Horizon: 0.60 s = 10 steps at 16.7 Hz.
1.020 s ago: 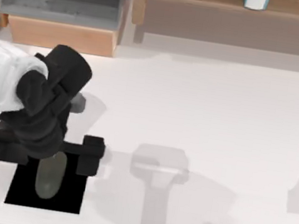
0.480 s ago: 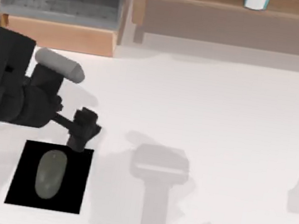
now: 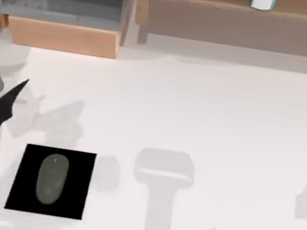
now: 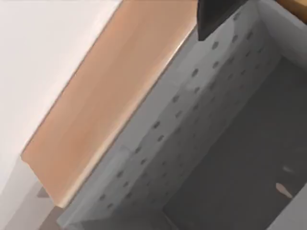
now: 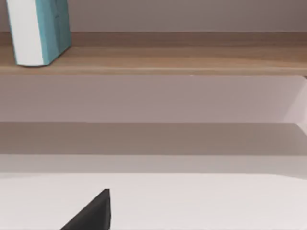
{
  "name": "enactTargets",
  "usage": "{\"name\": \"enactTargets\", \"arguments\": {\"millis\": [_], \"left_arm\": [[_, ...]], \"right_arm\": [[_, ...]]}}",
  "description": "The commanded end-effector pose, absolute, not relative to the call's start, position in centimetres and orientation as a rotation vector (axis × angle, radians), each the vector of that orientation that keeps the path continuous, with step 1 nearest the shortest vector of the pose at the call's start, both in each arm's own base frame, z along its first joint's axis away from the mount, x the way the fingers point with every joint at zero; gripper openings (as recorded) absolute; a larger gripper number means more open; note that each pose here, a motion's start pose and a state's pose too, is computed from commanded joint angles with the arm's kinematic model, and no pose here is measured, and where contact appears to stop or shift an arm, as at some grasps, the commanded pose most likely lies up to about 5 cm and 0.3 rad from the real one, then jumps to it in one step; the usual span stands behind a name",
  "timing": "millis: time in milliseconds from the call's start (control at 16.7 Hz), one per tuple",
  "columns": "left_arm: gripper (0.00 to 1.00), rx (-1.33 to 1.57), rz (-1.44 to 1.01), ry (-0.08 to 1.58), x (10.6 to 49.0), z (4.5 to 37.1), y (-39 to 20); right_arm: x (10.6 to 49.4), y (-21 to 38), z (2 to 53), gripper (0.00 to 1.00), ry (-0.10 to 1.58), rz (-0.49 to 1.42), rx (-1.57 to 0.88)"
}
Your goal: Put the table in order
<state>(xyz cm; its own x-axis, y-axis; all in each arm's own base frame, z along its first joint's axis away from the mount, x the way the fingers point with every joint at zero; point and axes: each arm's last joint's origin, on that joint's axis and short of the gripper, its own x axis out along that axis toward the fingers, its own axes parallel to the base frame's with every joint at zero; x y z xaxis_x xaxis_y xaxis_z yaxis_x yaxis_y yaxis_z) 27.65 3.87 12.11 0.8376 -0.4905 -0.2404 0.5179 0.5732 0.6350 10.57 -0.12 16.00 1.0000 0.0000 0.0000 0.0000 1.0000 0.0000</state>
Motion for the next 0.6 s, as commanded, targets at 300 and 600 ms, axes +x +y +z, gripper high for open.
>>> {"name": "enactTargets", "arguments": {"millis": [300, 600], "left_arm": [[1.00, 1.280, -0.266, -0.084, 24.3, 10.4, 11.9], [1.00, 1.558, -0.029, -0.021, 23.0, 9.6, 17.2]], "right_arm": [[10.6, -0.1, 16.0, 1.00, 0.000, 0.000, 0.000], [10.6, -0.1, 16.0, 1.00, 0.000, 0.000, 0.000]]}}
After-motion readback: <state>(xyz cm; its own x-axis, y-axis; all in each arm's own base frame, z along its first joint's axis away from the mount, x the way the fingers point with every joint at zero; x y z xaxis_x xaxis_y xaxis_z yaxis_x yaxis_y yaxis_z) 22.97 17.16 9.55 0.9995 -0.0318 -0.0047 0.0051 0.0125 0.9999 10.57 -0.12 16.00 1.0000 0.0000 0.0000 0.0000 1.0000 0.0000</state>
